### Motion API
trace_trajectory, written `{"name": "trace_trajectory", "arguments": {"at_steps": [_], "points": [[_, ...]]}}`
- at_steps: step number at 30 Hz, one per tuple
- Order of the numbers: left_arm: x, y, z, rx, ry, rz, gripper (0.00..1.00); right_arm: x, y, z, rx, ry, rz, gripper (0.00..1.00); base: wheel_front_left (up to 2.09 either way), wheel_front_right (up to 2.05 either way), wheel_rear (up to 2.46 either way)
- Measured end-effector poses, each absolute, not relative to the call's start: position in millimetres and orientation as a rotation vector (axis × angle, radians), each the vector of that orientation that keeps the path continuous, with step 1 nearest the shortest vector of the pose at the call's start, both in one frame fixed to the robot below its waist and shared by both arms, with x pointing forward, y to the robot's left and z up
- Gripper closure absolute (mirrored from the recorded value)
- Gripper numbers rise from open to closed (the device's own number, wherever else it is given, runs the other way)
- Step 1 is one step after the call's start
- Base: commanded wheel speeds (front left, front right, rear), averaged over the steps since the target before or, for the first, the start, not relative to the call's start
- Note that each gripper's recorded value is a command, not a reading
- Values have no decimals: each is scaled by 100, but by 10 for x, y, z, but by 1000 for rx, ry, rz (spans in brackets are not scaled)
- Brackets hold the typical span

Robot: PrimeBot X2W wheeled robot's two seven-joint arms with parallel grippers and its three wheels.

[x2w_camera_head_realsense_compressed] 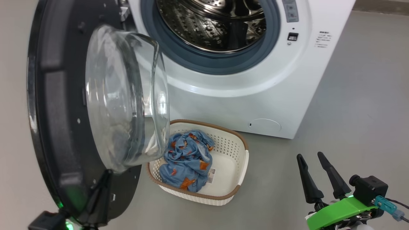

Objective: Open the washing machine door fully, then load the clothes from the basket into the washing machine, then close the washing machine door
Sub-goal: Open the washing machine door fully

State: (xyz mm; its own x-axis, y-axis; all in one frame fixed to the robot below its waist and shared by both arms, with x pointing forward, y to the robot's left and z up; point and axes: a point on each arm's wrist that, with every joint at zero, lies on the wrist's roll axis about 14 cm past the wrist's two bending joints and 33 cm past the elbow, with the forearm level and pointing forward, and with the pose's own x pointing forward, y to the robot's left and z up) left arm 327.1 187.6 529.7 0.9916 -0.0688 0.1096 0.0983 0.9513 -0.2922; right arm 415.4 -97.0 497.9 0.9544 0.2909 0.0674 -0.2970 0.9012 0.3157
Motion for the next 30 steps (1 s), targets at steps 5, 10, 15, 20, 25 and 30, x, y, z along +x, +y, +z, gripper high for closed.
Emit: {"name": "trace_trajectory", "arguments": {"at_steps": [5, 10, 15, 20, 25, 30], "points": [[3217, 2122, 5319, -298, -96, -3, 100, 4170, -863, 4983, 332, -15, 332, 0, 0, 0, 0], [3146, 2365, 5314, -279, -79, 58, 100, 4189, -767, 4982, 335, -11, 357, 0, 0, 0, 0], [3134, 2600, 5290, -268, -48, 110, 100, 4215, -677, 4935, 344, 4, 375, 0, 0, 0, 0], [3157, 2835, 5263, -257, -20, 160, 100, 4242, -596, 4859, 358, 27, 386, 0, 0, 0, 0], [3159, 3014, 5228, -261, -6, 198, 100, 4263, -540, 4819, 366, 39, 394, 0, 0, 0, 0], [3179, 3283, 5173, -249, 34, 245, 100, 4314, -493, 4775, 370, 48, 401, 0, 0, 0, 0]]}}
